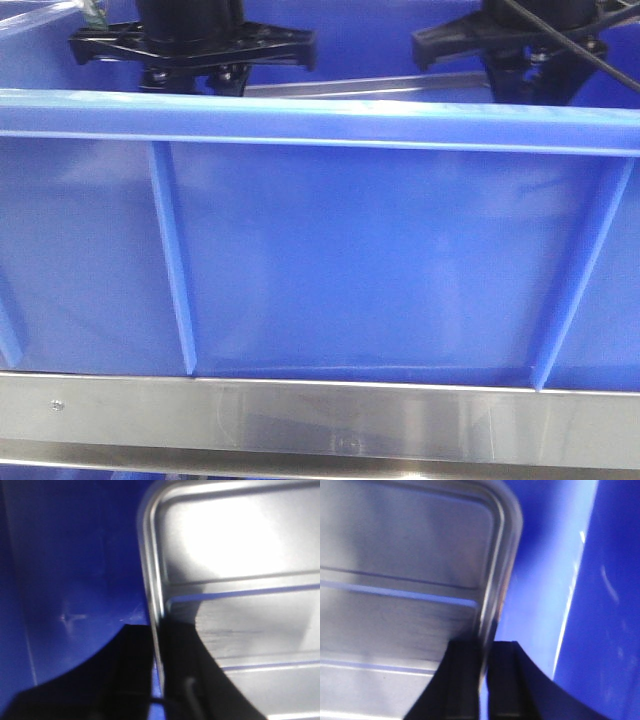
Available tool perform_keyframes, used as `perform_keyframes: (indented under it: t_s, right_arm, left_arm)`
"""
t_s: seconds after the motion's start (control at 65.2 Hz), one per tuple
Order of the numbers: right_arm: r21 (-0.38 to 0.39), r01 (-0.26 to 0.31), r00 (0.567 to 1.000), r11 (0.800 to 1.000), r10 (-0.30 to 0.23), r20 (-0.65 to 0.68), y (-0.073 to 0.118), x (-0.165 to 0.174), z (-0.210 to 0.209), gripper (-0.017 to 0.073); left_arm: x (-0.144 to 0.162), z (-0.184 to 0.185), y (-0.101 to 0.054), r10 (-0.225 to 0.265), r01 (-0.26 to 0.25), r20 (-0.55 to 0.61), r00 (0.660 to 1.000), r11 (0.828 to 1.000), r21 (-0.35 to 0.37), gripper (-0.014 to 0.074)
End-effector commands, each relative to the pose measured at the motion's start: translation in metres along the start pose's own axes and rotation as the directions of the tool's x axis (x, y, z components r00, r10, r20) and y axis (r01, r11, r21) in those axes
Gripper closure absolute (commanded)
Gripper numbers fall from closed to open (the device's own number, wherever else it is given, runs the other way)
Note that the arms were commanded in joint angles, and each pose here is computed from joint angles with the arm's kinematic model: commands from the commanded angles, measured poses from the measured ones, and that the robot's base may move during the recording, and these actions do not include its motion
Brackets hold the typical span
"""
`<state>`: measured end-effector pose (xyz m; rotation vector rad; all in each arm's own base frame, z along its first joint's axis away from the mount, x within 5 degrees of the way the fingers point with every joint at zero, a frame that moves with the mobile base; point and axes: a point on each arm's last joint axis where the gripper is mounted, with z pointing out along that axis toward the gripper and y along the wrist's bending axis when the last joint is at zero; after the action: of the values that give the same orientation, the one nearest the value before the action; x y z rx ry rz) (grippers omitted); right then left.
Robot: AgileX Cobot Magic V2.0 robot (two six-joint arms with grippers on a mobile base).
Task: Grab silver tray and place in blue box
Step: 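Lower the tray into the blue bin with both grippers, then open both grippers and raise them out of the blue bin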
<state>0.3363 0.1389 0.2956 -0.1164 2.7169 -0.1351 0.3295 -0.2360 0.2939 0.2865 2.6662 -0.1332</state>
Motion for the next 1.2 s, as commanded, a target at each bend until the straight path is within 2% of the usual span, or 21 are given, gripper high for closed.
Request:
perform_keyframes:
  t_s: [0.0, 0.092, 0.138, 0.199, 0.322, 0.46, 0.583, 0.675, 0.844, 1.013, 1.136, 1.182]
  right_arm:
    - [-0.003, 0.016, 0.993, 1.000, -0.016, 0.118, -0.008, -0.010, -0.028, 0.0177]
    - [-0.001, 0.016, 0.993, 1.000, -0.016, 0.117, -0.008, -0.009, -0.029, 0.0026]
    - [-0.002, 0.014, 0.993, 1.000, -0.014, 0.119, -0.009, -0.009, -0.031, -0.0012]
    - [-0.003, 0.011, 0.992, 1.000, -0.011, 0.125, -0.011, -0.008, -0.035, -0.0024]
    - [-0.008, 0.000, 0.989, 1.000, 0.001, 0.148, -0.017, -0.004, -0.054, -0.0006]
    - [-0.035, -0.020, 0.977, 0.999, 0.027, 0.211, -0.029, 0.005, -0.088, 0.0125]
    - [-0.062, -0.033, 0.958, 0.998, 0.049, 0.283, -0.042, 0.017, -0.122, 0.0350]
    - [-0.077, -0.032, 0.943, 0.997, 0.056, 0.329, -0.053, 0.032, -0.142, 0.0515]
    - [-0.096, -0.025, 0.923, 0.995, 0.060, 0.379, -0.068, 0.067, -0.158, 0.0503]
    - [-0.128, 0.016, 0.885, 0.992, 0.045, 0.463, -0.075, 0.096, -0.159, 0.0503]
    - [-0.142, 0.037, 0.871, 0.989, 0.038, 0.490, -0.076, 0.114, -0.148, 0.0503]
    - [-0.152, 0.043, 0.861, 0.987, 0.041, 0.506, -0.077, 0.119, -0.147, 0.0503]
  left_arm:
    - [-0.015, -0.033, 0.004, -0.003, -0.004, 0.112, 0.994, 0.998, 0.063, 0.0330]
    - [-0.021, -0.041, 0.004, -0.007, -0.004, 0.134, 0.991, 0.997, 0.075, 0.0176]
    - [-0.023, -0.045, 0.004, -0.009, -0.002, 0.136, 0.991, 0.997, 0.075, 0.0120]
    - [-0.025, -0.052, 0.004, -0.010, -0.001, 0.134, 0.991, 0.997, 0.076, 0.0097]
    - [-0.029, -0.073, 0.005, 0.020, -0.030, 0.144, 0.989, 0.997, 0.067, 0.0118]
    - [-0.022, -0.109, 0.011, 0.057, -0.072, 0.190, 0.980, 0.995, 0.070, 0.0189]
    - [-0.006, -0.150, 0.015, 0.111, -0.131, 0.245, 0.963, 0.989, 0.064, 0.0314]
    - [0.011, -0.176, 0.021, 0.128, -0.154, 0.295, 0.947, 0.986, 0.068, 0.0448]
    - [0.049, -0.202, 0.036, 0.136, -0.185, 0.367, 0.920, 0.977, 0.104, 0.0708]
    - [0.082, -0.202, 0.052, 0.124, -0.207, 0.460, 0.879, 0.969, 0.134, 0.0688]
    - [0.103, -0.189, 0.059, 0.131, -0.220, 0.465, 0.875, 0.965, 0.141, 0.0688]
    - [0.109, -0.188, 0.061, 0.121, -0.226, 0.493, 0.861, 0.961, 0.157, 0.0688]
